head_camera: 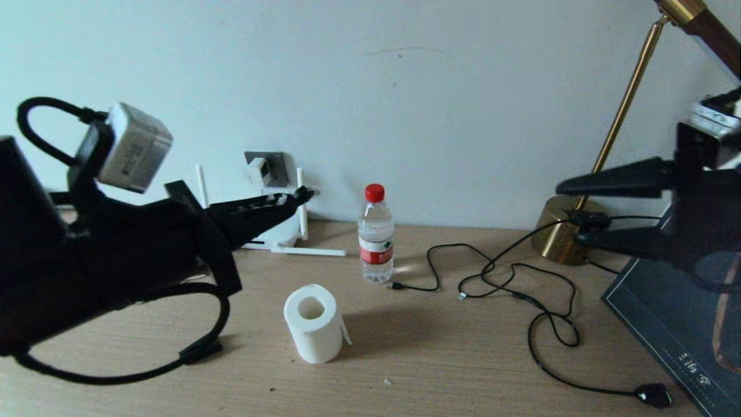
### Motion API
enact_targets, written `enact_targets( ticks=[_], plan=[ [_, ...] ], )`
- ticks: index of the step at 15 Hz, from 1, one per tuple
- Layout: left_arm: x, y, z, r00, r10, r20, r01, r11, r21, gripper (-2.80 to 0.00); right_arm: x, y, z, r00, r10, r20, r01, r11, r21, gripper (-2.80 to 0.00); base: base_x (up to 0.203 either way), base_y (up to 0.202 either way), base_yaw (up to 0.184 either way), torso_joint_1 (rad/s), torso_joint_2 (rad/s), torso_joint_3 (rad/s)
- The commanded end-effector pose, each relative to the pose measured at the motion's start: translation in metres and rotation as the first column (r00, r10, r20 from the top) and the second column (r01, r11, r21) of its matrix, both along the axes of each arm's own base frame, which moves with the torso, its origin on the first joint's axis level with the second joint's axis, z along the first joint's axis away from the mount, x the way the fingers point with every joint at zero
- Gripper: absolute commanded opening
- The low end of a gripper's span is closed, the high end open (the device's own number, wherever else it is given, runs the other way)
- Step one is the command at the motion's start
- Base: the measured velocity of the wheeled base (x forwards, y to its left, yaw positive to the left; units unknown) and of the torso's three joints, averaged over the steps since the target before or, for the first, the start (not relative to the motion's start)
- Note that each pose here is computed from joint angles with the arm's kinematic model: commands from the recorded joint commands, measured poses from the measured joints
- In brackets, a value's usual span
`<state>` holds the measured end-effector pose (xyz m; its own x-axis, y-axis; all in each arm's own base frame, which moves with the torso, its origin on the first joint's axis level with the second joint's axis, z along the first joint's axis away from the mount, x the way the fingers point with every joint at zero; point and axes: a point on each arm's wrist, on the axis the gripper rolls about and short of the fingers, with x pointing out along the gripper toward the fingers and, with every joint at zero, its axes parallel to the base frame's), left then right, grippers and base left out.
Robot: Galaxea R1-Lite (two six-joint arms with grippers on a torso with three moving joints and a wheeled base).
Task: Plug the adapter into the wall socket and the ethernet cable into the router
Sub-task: Align cable and router interface
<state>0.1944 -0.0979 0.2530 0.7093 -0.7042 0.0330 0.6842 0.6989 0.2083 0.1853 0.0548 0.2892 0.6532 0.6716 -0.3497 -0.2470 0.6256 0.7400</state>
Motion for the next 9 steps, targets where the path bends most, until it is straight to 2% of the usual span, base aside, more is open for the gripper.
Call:
enact_targets(
  ticks=[1, 2, 3, 4, 5, 6, 7, 9],
  plan=[
    [-0.029, 0.018, 0.015, 0.992, 0.02, -0.125, -0.027, 0.998, -0.06, -2.8, -0.072, -0.024, -0.004, 0.961, -0.121, 0.249, 0.193, 0.938, -0.289, 0.0, 0.0, 0.0, 0.0, 0.0, 0.0, 0.0],
    [-0.036, 0.024, 0.012, 0.984, 0.036, -0.172, -0.046, 0.998, -0.053, -2.8, -0.093, -0.032, -0.012, 0.938, -0.178, 0.298, 0.285, 0.885, -0.369, 0.0, 0.0, 0.0, 0.0, 0.0, 0.0, 0.0],
    [-0.038, 0.028, 0.005, 0.969, 0.056, -0.239, -0.074, 0.995, -0.067, -2.8, -0.112, -0.039, -0.019, 0.898, -0.265, 0.352, 0.407, 0.804, -0.433, 0.0, 0.0, 0.0, 0.0, 0.0, 0.0, 0.0],
    [-0.038, 0.029, 0.003, 0.952, 0.075, -0.297, -0.113, 0.987, -0.114, -2.8, -0.127, -0.046, -0.028, 0.848, -0.351, 0.397, 0.518, 0.707, -0.481, 0.0, 0.0, 0.0, 0.0, 0.0, 0.0, 0.0],
    [-0.04, 0.031, 0.004, 0.933, 0.075, -0.351, -0.144, 0.974, -0.173, -2.8, -0.138, -0.051, -0.039, 0.812, -0.405, 0.421, 0.582, 0.627, -0.518, 0.0, 0.0, 0.0, 0.0, 0.0, 0.0, 0.0],
    [-0.044, 0.033, 0.004, 0.913, 0.07, -0.401, -0.175, 0.957, -0.232, -2.8, -0.151, -0.055, -0.048, 0.79, -0.426, 0.442, 0.613, 0.591, -0.524, 0.0, 0.0, 0.0, 0.0, 0.0, 0.0, 0.0],
    [-0.045, 0.035, -0.002, 0.894, 0.107, -0.436, -0.229, 0.944, -0.238, -2.8, -0.164, -0.058, -0.058, 0.771, -0.437, 0.463, 0.636, 0.568, -0.523, 0.0, 0.0, 0.0, 0.0, 0.0, 0.0, 0.0],
    [-0.041, 0.036, -0.021, 0.846, 0.213, -0.49, -0.34, 0.922, -0.187, -2.8, -0.183, -0.063, -0.083, 0.757, -0.435, 0.488, 0.653, 0.533, -0.538, 0.0, 0.0, 0.0, 0.0, 0.0, 0.0, 0.0]
  ],
)
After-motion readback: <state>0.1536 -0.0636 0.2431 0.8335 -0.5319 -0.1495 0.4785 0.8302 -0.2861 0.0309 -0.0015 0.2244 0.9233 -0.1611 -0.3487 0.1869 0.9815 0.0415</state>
